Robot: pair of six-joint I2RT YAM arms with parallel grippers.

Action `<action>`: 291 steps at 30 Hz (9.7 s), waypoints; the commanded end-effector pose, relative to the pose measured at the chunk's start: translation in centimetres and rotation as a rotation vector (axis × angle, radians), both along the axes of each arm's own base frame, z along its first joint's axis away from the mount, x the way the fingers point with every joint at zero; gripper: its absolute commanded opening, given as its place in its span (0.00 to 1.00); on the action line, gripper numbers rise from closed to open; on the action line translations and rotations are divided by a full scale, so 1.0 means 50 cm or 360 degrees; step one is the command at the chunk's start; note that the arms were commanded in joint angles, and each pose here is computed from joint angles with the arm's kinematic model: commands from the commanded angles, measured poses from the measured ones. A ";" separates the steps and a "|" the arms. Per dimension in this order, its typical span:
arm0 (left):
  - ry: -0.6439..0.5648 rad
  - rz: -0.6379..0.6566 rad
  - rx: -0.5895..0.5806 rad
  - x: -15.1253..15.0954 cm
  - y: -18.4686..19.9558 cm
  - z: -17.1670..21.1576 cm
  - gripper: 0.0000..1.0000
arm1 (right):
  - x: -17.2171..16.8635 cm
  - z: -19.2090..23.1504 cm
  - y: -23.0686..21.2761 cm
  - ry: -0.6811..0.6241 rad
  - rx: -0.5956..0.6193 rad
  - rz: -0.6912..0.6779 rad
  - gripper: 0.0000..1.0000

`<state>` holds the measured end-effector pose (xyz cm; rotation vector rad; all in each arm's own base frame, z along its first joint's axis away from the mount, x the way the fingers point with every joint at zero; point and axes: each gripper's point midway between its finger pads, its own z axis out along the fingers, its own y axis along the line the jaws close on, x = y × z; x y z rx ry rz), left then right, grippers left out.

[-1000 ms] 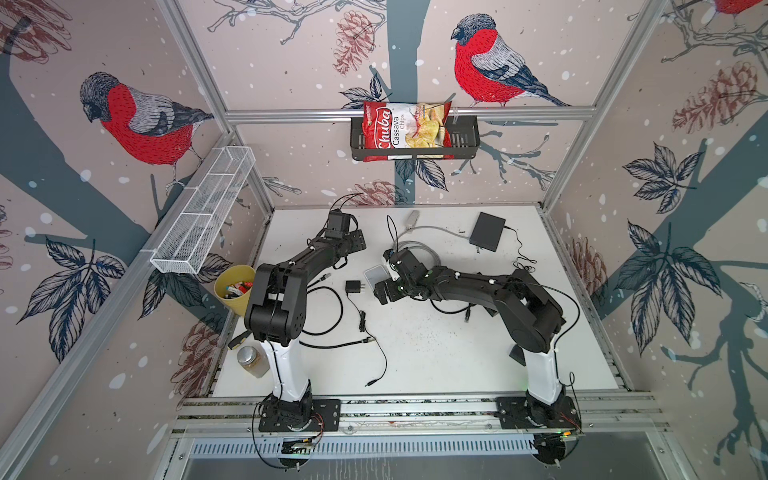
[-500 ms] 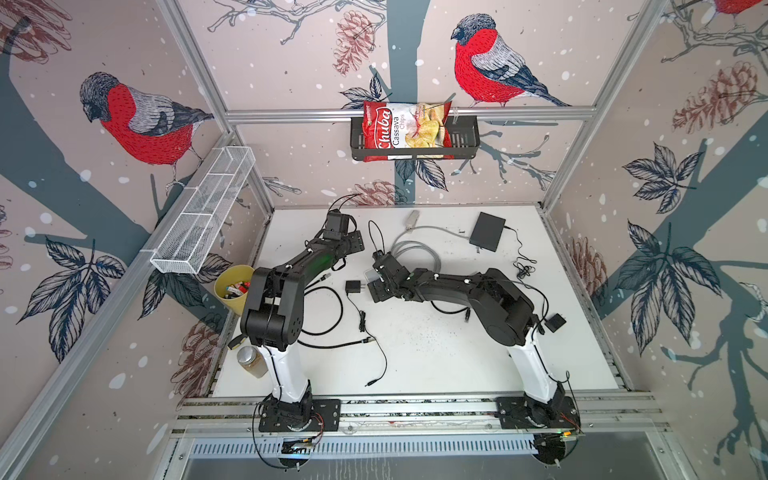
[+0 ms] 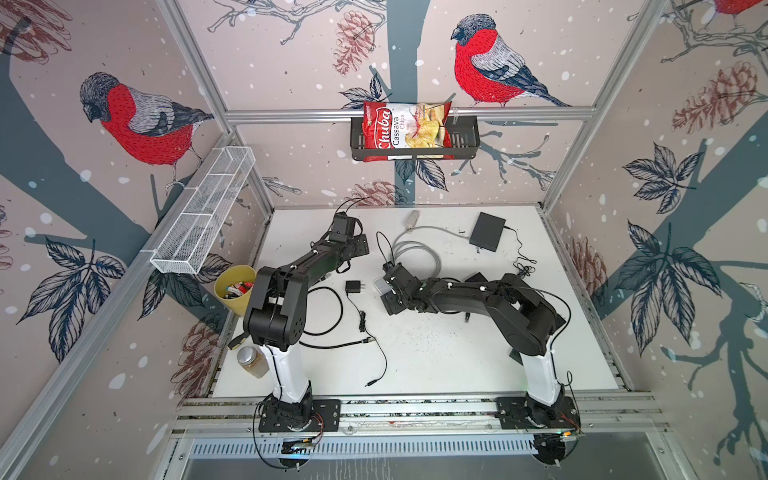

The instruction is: Insert the plug into the switch port

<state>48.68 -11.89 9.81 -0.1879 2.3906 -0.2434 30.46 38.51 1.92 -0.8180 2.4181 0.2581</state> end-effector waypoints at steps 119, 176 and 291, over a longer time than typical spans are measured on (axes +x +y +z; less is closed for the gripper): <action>0.0191 -0.1113 -0.0749 -0.468 -0.440 0.030 0.49 | -0.126 0.060 -0.208 0.1203 0.0816 -0.0828 0.05; 0.0442 -0.1403 -0.0073 -0.463 -0.332 -0.065 0.09 | -0.026 0.220 -0.200 -0.0300 0.0624 0.0364 0.53; 0.0243 -0.1133 -0.0695 -0.420 -0.300 0.023 0.11 | -0.106 0.135 -0.082 -0.0827 0.0254 0.1177 0.20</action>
